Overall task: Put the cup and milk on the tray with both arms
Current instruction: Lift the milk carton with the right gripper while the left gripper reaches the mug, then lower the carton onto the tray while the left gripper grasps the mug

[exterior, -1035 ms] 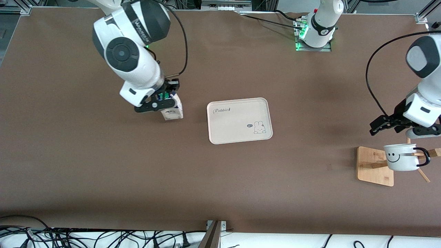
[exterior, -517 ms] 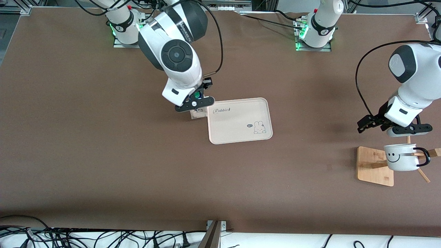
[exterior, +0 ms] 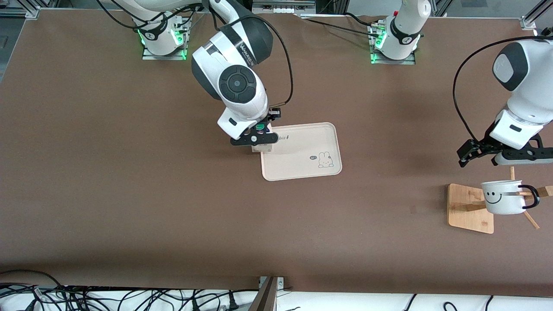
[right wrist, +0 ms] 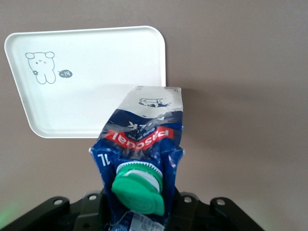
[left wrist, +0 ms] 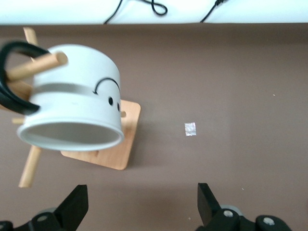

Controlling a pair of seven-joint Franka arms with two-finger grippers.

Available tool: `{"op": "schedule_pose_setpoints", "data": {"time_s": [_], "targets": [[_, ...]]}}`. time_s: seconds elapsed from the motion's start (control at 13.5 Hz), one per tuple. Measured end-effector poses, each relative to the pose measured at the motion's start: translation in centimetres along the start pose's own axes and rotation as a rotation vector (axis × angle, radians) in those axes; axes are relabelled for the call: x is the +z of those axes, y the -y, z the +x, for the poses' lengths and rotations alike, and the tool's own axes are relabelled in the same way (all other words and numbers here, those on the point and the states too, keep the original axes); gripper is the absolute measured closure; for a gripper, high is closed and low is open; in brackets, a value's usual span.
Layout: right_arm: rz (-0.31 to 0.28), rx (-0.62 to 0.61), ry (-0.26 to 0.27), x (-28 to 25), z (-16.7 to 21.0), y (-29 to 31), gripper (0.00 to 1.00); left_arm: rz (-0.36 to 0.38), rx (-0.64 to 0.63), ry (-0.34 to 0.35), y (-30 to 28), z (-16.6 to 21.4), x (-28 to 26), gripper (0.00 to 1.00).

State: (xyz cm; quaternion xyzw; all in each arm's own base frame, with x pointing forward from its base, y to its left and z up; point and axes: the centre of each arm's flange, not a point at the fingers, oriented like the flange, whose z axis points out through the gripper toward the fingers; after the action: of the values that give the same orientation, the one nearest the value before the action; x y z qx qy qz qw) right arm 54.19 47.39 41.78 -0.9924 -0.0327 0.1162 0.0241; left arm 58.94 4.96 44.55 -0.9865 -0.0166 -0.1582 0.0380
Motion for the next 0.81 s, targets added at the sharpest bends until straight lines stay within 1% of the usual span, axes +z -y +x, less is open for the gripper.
{"op": "schedule_pose_setpoints", "data": {"time_s": [0.15,0.3,0.37,0.44,0.59,0.81], "targets": [[-0.003,-0.012,0.0,0.8,-0.5,1.2,0.6,0.02,0.024,-0.047,0.0,0.3,-0.4,0.0],[-0.012,-0.005,0.005,1.9,-1.1,2.5,0.6,0.023,0.043,-0.135,-0.3,0.1,0.2,0.0],[-0.015,-0.001,0.007,2.5,-1.3,2.9,0.6,0.019,0.046,-0.166,-0.5,-0.5,0.9,0.0],[-0.02,0.0,0.008,3.1,-1.3,3.4,0.6,0.015,0.048,-0.18,-0.7,-1.2,1.8,0.0],[-0.023,-0.002,0.002,4.3,-1.0,4.1,0.6,0.01,0.049,-0.18,-0.9,-2.2,2.8,0.0],[-0.019,-0.003,-0.007,5.7,0.0,4.5,0.6,0.01,0.047,-0.179,-0.9,-2.4,3.0,0.0]]}}
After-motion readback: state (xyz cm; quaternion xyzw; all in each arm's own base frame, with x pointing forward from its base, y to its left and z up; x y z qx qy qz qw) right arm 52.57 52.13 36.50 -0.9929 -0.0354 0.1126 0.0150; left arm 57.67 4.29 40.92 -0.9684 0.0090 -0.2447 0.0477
